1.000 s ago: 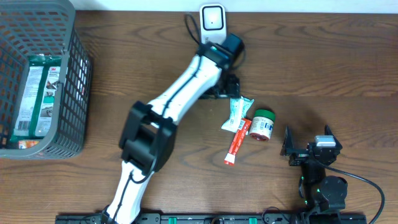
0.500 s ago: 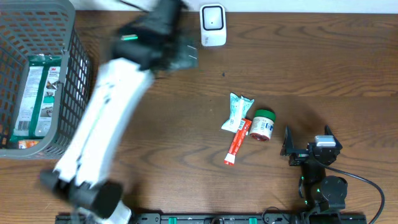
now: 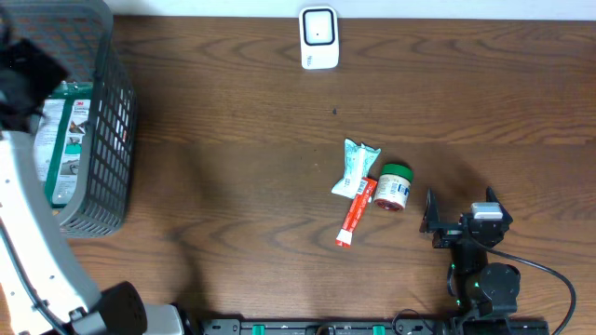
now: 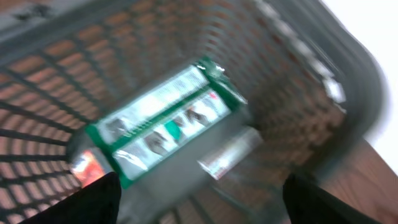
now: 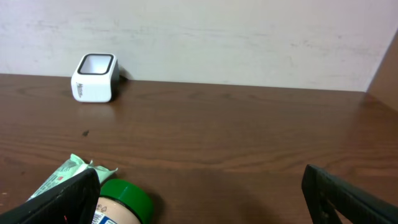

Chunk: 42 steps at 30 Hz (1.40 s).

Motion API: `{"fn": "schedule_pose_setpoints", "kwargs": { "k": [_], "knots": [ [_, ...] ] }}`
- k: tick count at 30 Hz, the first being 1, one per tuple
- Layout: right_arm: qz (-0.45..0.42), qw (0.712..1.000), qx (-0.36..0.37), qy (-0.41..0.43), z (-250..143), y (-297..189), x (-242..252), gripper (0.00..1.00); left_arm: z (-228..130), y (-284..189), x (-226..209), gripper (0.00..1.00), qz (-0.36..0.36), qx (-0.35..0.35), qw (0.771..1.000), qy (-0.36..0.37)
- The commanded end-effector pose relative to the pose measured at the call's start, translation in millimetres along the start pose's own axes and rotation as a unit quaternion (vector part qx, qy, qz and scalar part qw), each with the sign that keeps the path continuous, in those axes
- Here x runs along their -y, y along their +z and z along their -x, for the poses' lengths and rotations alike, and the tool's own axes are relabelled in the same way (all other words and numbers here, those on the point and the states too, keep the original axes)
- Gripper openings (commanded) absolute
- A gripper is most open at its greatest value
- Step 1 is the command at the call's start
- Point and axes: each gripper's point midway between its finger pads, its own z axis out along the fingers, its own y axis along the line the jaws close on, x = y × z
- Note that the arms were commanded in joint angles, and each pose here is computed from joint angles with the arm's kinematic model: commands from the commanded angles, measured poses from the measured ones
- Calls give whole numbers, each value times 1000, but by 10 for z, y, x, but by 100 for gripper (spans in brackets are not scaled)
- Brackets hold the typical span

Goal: Scan the item barcode

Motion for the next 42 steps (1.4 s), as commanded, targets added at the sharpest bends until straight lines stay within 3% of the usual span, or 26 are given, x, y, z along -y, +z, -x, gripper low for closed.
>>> {"fn": "schedule_pose_setpoints", "kwargs": {
  "k": [1,5,10,22,42],
  "knots": [
    [2,1000,-2,-3,-15,1,-8,99,85,293,-153,85,-5,-23,999,32],
    [2,1000,-2,-3,-15,1,-8,99,85,610,-79,88,-47,-49,994,81],
    [2,1000,-2,-3,-15,1,-8,99,53,990,-71,90,-47,-66,985,153],
    [2,1000,-2,-3,-15,1,-8,99,-529,1758,119,92,-118,-188,959,176],
    [2,1000,-2,-3,-15,1,-8,99,-846,2029,110,92,-161,-222,911,309]
  ]
}}
